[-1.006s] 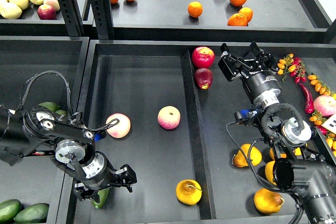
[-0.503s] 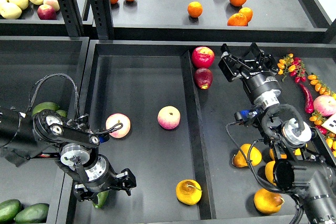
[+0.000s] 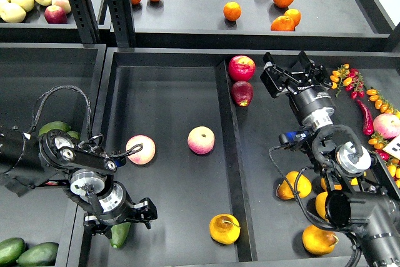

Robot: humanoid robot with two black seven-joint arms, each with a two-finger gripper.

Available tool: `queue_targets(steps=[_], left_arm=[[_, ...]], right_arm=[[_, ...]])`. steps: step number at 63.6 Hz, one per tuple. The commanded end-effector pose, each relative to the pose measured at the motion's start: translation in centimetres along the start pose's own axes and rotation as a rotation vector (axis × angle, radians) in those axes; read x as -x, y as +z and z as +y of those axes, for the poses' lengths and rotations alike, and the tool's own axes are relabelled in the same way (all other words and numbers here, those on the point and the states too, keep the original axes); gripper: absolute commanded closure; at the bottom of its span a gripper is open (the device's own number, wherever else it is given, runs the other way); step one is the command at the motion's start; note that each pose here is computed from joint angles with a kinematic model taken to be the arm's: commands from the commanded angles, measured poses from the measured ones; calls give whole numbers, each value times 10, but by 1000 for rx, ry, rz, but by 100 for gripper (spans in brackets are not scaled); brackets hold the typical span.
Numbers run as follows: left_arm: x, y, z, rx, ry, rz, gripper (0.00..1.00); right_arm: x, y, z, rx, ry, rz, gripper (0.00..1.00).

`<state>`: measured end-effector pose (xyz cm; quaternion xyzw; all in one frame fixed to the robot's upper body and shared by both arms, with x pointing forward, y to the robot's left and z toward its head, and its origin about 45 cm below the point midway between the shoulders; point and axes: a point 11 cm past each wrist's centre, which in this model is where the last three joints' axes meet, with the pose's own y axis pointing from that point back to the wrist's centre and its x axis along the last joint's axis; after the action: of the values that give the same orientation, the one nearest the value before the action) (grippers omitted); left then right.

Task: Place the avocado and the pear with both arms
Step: 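Lower left gripper over the green avocado and close on it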

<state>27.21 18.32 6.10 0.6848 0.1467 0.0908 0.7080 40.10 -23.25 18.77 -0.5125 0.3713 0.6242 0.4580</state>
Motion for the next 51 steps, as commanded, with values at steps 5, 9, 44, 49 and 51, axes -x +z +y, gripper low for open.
queue_targets(steps=[5, 9, 44, 49, 51], left_arm=[[-3, -9, -4, -28, 10, 1, 1], [-5, -10, -4, -30, 12, 4, 1], [-9, -6, -15, -43, 25, -4, 1], [-9, -4, -18, -45, 16, -18, 1], [-9, -3, -19, -44, 17, -17, 1]], right_arm=[[3, 2, 1, 5, -11, -13, 1], [3, 2, 1, 6, -14, -14, 1], [2, 4, 5, 10, -12, -22, 1], [2, 4, 5, 10, -12, -22, 0], [2, 4, 5, 10, -12, -22, 1]])
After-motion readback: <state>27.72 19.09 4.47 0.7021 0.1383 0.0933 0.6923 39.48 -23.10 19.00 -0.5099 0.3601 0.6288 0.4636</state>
